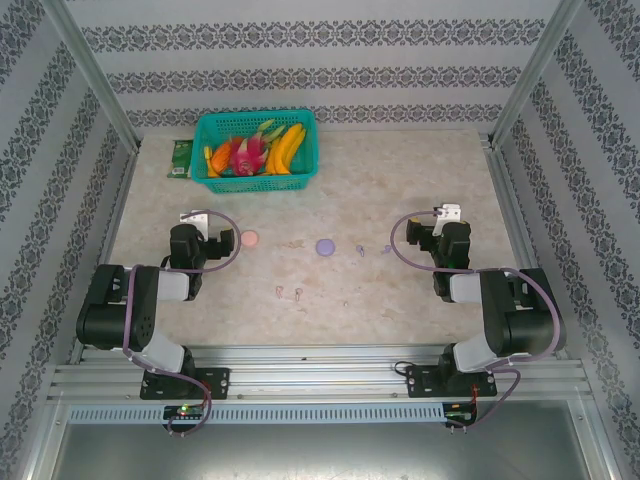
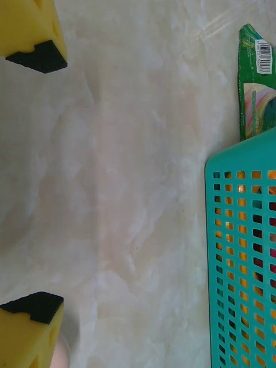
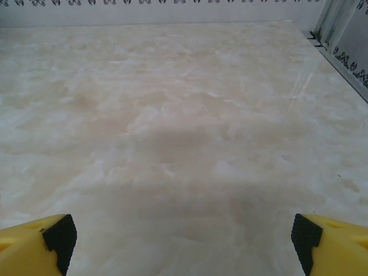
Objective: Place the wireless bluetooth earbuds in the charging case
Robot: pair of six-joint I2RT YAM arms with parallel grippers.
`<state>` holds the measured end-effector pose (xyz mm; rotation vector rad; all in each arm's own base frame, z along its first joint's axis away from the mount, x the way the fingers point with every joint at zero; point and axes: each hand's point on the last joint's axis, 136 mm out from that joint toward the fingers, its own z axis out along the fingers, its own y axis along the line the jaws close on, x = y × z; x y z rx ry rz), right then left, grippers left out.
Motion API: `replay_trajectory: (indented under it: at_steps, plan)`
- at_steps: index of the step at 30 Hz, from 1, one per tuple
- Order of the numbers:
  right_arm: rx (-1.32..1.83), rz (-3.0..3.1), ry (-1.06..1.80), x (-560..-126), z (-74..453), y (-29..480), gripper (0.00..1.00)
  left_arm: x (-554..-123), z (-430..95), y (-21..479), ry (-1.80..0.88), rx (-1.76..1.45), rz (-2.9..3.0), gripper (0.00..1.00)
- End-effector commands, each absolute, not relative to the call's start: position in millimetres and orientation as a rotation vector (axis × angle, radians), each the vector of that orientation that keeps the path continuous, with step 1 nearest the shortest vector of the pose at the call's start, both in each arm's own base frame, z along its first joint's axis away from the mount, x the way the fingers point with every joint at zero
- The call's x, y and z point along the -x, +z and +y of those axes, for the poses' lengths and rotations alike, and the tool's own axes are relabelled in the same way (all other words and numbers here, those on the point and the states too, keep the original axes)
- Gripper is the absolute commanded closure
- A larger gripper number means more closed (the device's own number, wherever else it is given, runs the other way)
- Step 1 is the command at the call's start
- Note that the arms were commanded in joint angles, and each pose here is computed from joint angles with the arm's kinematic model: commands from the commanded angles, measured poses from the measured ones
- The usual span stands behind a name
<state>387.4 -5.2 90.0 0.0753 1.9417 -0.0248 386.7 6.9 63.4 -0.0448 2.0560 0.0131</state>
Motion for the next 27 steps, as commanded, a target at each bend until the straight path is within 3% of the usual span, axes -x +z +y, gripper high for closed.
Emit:
replay_trajectory:
  at_steps: [1,27]
  plan:
    - [-0.063,1.882,-0.040,-396.4,-3.8,105.8,0.02,-399.7,5.9,81.2,0.021,0.018,1.981,0.00]
    - [-0.081,1.877,-0.039,-397.0,-7.3,107.8,0.02,-399.6,6.4,81.9,0.018,0.020,1.980,0.00]
